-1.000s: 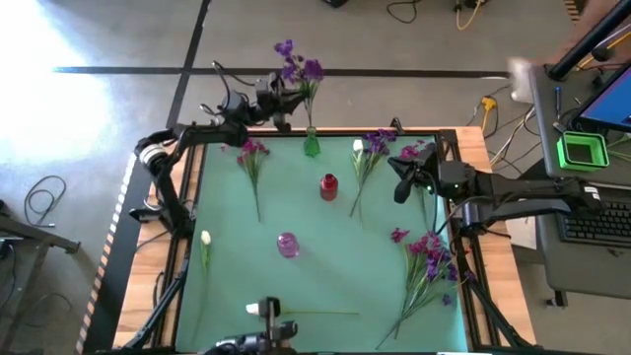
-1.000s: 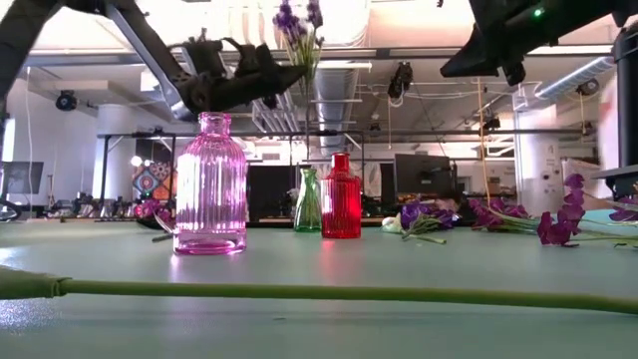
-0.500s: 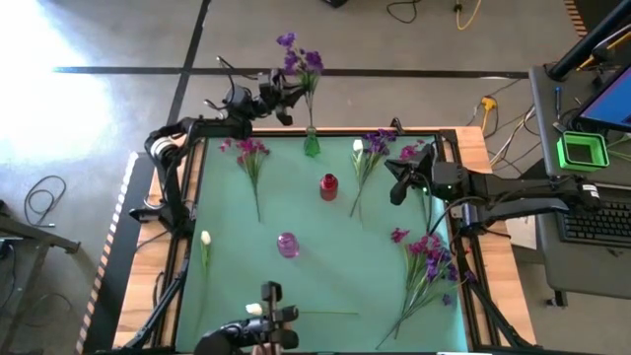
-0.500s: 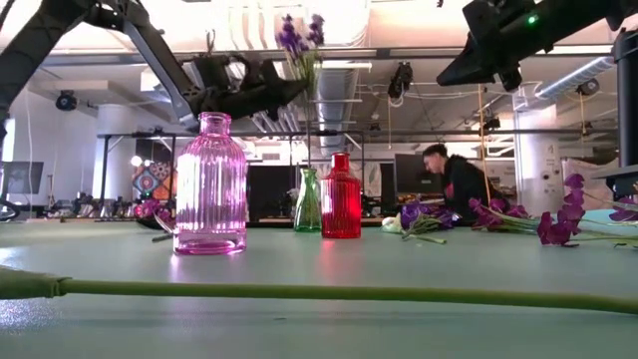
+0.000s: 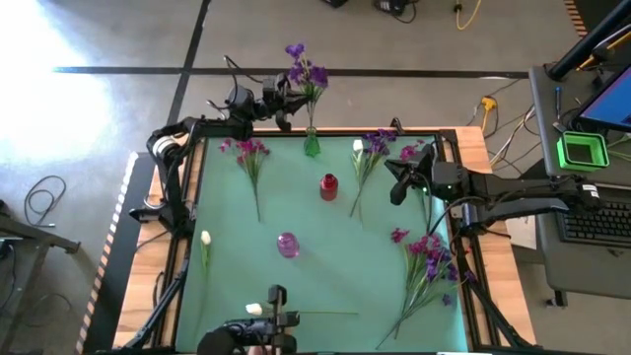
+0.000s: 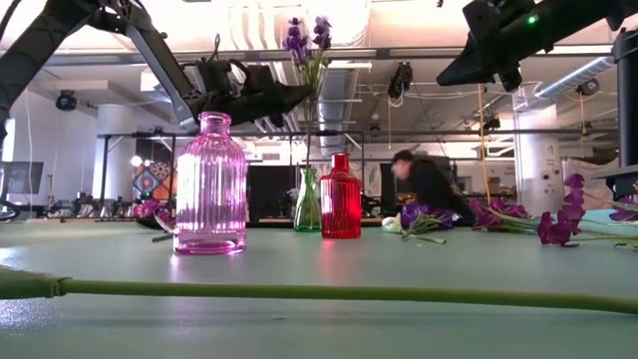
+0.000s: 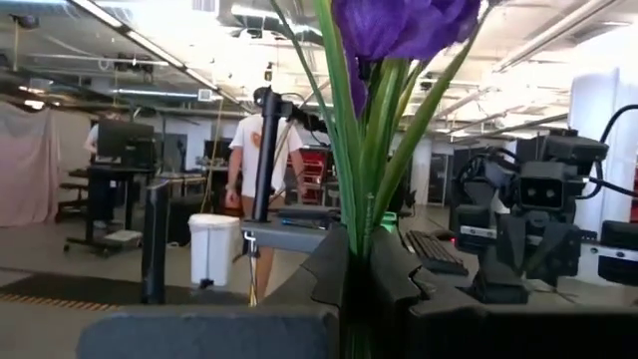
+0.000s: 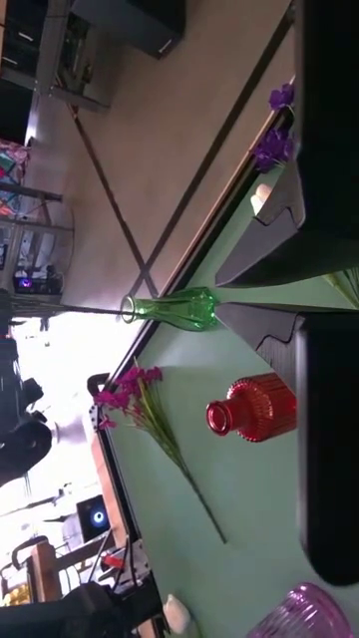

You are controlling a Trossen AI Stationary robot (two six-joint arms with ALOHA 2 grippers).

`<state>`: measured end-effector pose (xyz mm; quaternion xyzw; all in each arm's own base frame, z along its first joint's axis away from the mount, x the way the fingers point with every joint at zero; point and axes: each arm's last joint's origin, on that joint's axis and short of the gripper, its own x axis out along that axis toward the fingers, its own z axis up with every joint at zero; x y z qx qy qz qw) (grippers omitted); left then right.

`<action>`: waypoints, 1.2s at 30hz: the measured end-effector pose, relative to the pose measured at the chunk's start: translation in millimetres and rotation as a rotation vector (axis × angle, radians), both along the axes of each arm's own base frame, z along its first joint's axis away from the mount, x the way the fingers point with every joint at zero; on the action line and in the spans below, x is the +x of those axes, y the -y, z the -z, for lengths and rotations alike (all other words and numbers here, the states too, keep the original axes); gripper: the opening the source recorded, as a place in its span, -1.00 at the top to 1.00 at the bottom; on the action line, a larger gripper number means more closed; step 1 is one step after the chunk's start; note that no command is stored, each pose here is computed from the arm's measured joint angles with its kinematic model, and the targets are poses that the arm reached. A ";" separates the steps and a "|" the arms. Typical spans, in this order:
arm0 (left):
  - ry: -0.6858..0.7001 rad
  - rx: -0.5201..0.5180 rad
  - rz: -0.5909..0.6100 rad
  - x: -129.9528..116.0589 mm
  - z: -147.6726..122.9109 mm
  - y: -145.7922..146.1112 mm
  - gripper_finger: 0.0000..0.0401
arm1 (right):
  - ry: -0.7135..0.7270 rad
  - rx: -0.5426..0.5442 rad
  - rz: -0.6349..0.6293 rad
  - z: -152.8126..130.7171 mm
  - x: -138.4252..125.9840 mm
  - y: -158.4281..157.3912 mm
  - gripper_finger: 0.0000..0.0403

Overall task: Sort flowers into vase by color
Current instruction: Put the left purple flower into the green vase

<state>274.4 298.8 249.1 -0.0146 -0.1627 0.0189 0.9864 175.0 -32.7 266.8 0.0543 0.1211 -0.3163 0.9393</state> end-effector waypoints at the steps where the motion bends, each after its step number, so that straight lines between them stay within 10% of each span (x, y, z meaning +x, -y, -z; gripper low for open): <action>1: -0.007 -0.008 -0.001 0.0 1.0 -0.4 1.00 | 0.000 0.000 -0.001 0.0 0.0 0.0 0.86; 13: -0.069 -0.031 -0.013 0.8 11.1 -1.6 0.93 | 0.000 0.000 -0.001 0.0 0.0 0.0 0.86; 36: -0.151 -0.154 0.112 -17.3 16.6 -14.3 0.01 | 0.010 0.022 0.002 0.5 -0.1 -0.1 0.86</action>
